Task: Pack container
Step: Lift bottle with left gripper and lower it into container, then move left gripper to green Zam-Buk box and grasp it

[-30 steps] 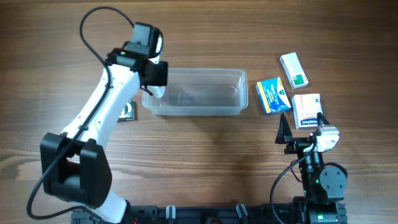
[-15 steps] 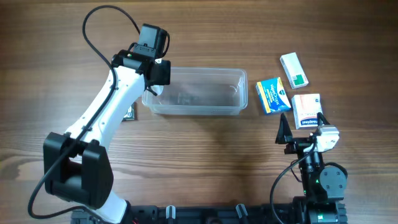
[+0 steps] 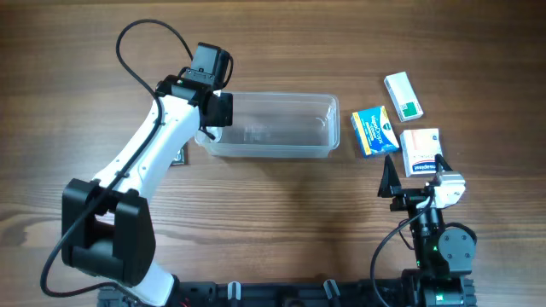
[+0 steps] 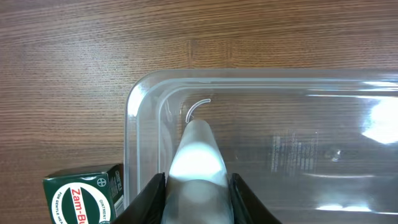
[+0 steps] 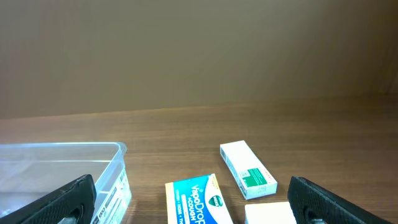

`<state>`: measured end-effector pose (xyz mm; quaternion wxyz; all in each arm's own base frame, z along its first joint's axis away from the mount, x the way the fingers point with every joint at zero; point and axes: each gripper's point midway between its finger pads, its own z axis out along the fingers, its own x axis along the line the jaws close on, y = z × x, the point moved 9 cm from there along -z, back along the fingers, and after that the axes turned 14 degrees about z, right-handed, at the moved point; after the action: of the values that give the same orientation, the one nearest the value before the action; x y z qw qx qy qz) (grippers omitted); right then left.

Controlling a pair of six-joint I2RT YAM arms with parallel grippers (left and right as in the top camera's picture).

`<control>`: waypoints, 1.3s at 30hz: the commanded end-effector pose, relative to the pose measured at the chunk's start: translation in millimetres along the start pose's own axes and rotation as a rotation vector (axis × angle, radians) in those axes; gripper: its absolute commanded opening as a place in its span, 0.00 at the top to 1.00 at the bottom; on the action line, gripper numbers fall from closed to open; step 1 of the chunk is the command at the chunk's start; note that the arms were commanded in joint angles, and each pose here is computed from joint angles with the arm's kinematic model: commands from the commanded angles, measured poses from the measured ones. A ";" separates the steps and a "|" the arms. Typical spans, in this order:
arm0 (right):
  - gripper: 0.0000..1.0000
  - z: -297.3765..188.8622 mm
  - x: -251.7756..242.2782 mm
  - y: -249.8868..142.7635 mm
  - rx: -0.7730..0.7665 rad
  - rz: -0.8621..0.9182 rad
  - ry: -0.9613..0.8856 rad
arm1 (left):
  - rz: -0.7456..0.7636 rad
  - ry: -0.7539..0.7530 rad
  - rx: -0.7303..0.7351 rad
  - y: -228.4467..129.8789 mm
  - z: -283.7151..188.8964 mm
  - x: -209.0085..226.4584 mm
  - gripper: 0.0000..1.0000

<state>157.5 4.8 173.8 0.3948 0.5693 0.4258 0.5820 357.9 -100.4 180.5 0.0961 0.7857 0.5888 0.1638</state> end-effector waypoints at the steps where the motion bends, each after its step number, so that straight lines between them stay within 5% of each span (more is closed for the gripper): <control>1: 0.00 -0.2 -1.2 1.2 -0.011 -0.008 -0.009 | -0.023 -0.005 -0.008 1.5 0.2 0.2 0.66; 8: 0.00 -0.2 -1.2 1.1 -0.011 -0.007 -0.010 | -0.023 -0.005 -0.008 1.4 0.1 0.3 0.27; 13: 0.00 -0.2 -1.2 1.2 -0.011 -0.007 -0.009 | -0.026 -0.004 -0.045 4.0 -12.5 2.7 0.25; 26: 0.00 -0.2 -1.2 1.1 -0.011 -0.007 -0.010 | -0.126 0.000 -0.367 -3.8 -132.5 38.3 0.19; 32: 0.00 -0.2 -1.2 1.2 -0.011 -0.007 -0.009 | -0.455 0.080 -0.147 -57.7 -130.5 105.2 0.16; 39: 0.00 -0.2 -1.2 1.2 -0.011 -0.008 -0.009 | -0.541 0.037 0.051 -90.1 -83.0 118.9 0.19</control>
<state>157.5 4.8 173.7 0.3947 0.5694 0.4259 0.5819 276.1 37.5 278.5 0.1211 0.5998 0.7708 0.1772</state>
